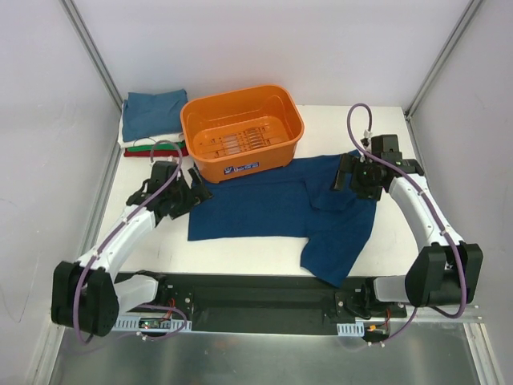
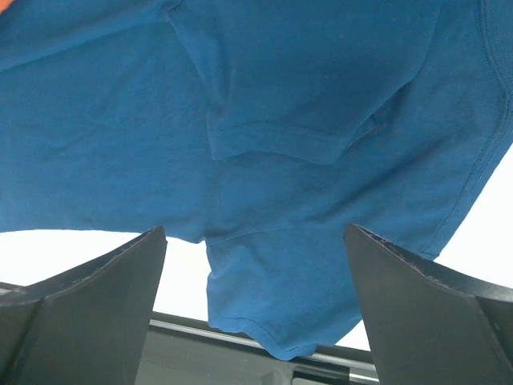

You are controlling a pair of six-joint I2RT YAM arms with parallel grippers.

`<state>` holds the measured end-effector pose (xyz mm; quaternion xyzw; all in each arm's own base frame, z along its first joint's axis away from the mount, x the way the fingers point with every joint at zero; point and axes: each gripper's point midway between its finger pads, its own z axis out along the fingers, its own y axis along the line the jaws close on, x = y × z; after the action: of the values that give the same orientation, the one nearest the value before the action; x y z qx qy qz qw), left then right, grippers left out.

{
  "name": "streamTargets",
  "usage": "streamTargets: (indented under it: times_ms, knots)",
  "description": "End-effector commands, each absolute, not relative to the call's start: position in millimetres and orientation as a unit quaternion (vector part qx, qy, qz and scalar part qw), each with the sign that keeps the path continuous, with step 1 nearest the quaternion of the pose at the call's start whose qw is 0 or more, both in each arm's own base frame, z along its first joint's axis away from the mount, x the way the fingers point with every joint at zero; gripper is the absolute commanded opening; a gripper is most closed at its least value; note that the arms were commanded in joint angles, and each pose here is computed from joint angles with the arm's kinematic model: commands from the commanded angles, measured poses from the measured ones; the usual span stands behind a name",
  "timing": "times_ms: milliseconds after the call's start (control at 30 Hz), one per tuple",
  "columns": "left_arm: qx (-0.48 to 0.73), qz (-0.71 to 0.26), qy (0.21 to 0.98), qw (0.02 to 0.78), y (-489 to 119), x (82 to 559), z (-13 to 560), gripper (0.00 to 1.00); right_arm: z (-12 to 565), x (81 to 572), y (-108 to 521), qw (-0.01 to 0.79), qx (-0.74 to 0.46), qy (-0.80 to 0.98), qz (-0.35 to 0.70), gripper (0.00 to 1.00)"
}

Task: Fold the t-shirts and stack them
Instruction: Grap the side of the flattened tshirt closest away from the robot with both arms

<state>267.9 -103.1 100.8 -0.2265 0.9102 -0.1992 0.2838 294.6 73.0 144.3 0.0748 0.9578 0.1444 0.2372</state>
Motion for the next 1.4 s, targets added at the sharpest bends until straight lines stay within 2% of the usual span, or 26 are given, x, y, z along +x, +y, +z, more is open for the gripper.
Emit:
streamTargets:
  times_ms: [0,33,67,133,200,233,500,767,833,867,900,933,967,1000,1033,1067,1100,1133,1200,1233,1300,1367]
  knots:
    - [-0.175,-0.248,0.895,0.328,-132.1,316.4,129.3,0.94,153.0,305.5,74.3,0.254,0.067,0.954,0.146,0.97]
    - [-0.171,-0.249,0.894,0.330,-137.0,335.0,128.2,0.88,151.6,305.9,71.7,0.253,0.068,0.955,0.138,0.97]
    - [-0.170,-0.238,0.896,0.335,-135.6,346.5,127.4,0.74,152.5,306.1,70.6,0.253,0.069,0.955,0.135,0.97]
    - [-0.170,-0.219,0.889,0.363,-132.4,379.7,142.0,0.55,151.4,306.6,67.3,0.256,0.060,0.957,0.126,0.97]
    - [-0.160,-0.220,0.898,0.346,-136.9,401.9,130.4,0.35,151.2,307.3,65.7,0.257,0.060,0.957,0.121,0.97]
    - [-0.149,-0.235,0.890,0.361,-143.8,419.7,149.0,0.33,150.1,307.6,64.9,0.256,0.060,0.957,0.119,0.97]
    - [-0.144,-0.212,0.887,0.383,-142.7,500.5,143.8,0.29,141.2,311.6,58.9,0.240,0.066,0.963,0.099,0.97]
    - [-0.142,-0.213,0.890,0.377,-149.3,530.7,129.0,0.33,137.8,318.2,58.8,0.231,0.066,0.966,0.096,0.97]
    - [-0.132,-0.233,0.890,0.369,-155.4,521.2,136.5,0.36,140.6,316.4,59.3,0.233,0.064,0.966,0.097,0.97]
    - [-0.129,-0.239,0.890,0.367,-157.3,514.4,141.1,0.42,143.6,312.6,59.4,0.234,0.063,0.965,0.096,0.97]
    - [-0.130,-0.238,0.897,0.350,-157.2,498.2,133.1,0.49,144.5,309.5,58.0,0.236,0.063,0.965,0.092,0.97]
    - [-0.127,-0.252,0.891,0.357,-157.7,482.5,155.7,0.58,145.1,306.4,57.0,0.237,0.065,0.965,0.090,0.97]
    - [-0.118,-0.257,0.891,0.355,-163.3,467.5,161.0,0.70,149.2,301.7,55.9,0.243,0.067,0.964,0.089,0.97]
    - [-0.116,-0.250,0.901,0.335,-162.5,441.6,145.8,0.78,144.3,294.2,57.9,0.236,0.065,0.965,0.090,0.97]
    - [-0.109,-0.249,0.892,0.360,-161.2,423.9,171.1,0.87,143.4,290.1,58.4,0.236,0.064,0.965,0.092,0.97]
    - [-0.111,-0.243,0.899,0.348,-160.7,402.9,168.6,0.95,145.5,284.9,59.2,0.239,0.064,0.964,0.094,0.97]
    - [-0.109,-0.232,0.912,0.319,-163.0,372.3,146.8,0.99,142.5,279.2,61.2,0.233,0.062,0.966,0.096,0.97]
    - [-0.121,-0.240,0.905,0.329,-161.0,352.4,162.4,0.99,136.8,272.0,62.0,0.224,0.061,0.968,0.096,0.97]
    - [-0.155,-0.210,0.926,0.272,-146.2,301.2,122.5,0.99,134.3,261.7,65.4,0.220,0.053,0.969,0.098,0.97]
    - [-0.185,-0.216,0.920,0.271,-140.8,282.6,127.6,0.99,130.3,253.8,66.7,0.216,0.051,0.970,0.099,0.97]
    - [-0.226,-0.168,0.929,0.238,-114.7,237.1,100.9,0.99,126.4,243.2,76.6,0.209,0.034,0.971,0.107,0.97]
    - [-0.264,-0.136,0.928,0.227,-98.1,215.4,89.4,0.99,120.9,231.6,82.1,0.204,0.019,0.972,0.110,0.97]
